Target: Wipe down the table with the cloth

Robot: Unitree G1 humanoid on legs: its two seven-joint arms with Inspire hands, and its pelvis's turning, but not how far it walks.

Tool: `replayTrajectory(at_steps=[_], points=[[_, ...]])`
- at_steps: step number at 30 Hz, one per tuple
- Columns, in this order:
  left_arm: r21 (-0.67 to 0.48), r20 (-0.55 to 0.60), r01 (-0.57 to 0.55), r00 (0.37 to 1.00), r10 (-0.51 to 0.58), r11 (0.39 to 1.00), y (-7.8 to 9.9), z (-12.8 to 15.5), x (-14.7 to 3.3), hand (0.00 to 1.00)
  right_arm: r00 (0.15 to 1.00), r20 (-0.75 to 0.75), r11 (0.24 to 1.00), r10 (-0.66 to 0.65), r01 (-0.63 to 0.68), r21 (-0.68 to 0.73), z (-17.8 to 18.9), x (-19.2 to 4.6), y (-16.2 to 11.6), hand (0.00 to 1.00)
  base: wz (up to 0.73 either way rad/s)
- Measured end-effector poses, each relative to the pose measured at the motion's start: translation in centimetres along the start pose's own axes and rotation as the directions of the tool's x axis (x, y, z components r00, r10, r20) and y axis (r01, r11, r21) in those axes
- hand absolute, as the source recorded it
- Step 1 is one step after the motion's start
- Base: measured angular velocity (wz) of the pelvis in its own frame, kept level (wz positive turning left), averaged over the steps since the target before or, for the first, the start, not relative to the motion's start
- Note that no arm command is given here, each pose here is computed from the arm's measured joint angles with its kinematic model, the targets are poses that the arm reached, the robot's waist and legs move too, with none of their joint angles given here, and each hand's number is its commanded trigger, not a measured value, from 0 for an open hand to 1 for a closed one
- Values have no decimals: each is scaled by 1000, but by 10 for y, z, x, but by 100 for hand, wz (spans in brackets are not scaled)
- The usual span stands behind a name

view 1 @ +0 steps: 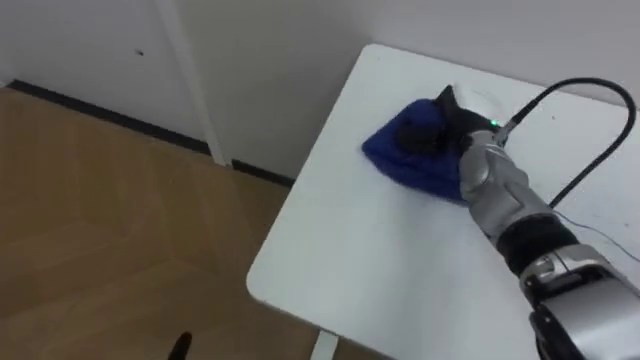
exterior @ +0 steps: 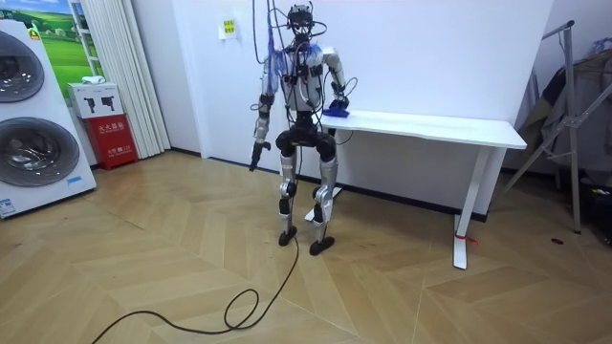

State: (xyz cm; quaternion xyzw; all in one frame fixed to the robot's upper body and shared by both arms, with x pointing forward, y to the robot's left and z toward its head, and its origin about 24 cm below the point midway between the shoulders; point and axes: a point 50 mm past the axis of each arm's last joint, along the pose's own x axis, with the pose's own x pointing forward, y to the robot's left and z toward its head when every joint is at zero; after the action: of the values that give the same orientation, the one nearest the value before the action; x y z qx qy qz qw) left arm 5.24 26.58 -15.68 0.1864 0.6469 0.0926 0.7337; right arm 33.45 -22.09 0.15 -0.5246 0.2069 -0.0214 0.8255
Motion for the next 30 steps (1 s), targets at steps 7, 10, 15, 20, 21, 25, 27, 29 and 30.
replayTrajectory(at_steps=[7, 10, 15, 20, 21, 25, 27, 29, 30], points=[[-32, -67, -70, 995, 68, 997, 23, -30, 0, 0, 973, -213, 953, -92, 148, 264, -95, -36, 25, 100, 7], [-17, -41, -93, 995, 92, 996, 28, -23, 0, 0, 930, -346, 944, -127, 220, 245, -144, -59, 24, 100, -33], [-49, 49, -76, 996, 78, 996, 24, 15, 1, 0, 912, -391, 947, -128, 229, 224, -153, -62, 20, 100, -40], [-61, 127, 23, 992, -15, 998, -8, 56, -2, 0, 977, -210, 975, -34, 78, 206, -57, -25, 18, 100, -61], [-59, 121, 43, 992, -35, 997, -13, 60, -3, 0, 997, -70, 986, -8, 19, 164, -16, -18, 17, 100, -70], [-44, 128, 103, 987, -97, 994, -22, 72, -5, 0, 978, 208, 994, 26, -48, 100, 83, -10, 0, 100, 29], [-56, 120, 114, 987, -107, 992, -22, 67, -5, 0, 975, 220, 995, 16, -38, 97, 89, -6, -11, 100, 57], [-54, 40, 93, 995, -91, 994, -17, 43, -1, 0, 985, 171, 995, 26, -42, 90, 74, -2, -11, 100, 61], [-51, 14, 83, 997, -82, 995, -13, 35, 0, 0, 993, 106, 994, 47, -57, 94, 53, 1, -6, 100, 64]])
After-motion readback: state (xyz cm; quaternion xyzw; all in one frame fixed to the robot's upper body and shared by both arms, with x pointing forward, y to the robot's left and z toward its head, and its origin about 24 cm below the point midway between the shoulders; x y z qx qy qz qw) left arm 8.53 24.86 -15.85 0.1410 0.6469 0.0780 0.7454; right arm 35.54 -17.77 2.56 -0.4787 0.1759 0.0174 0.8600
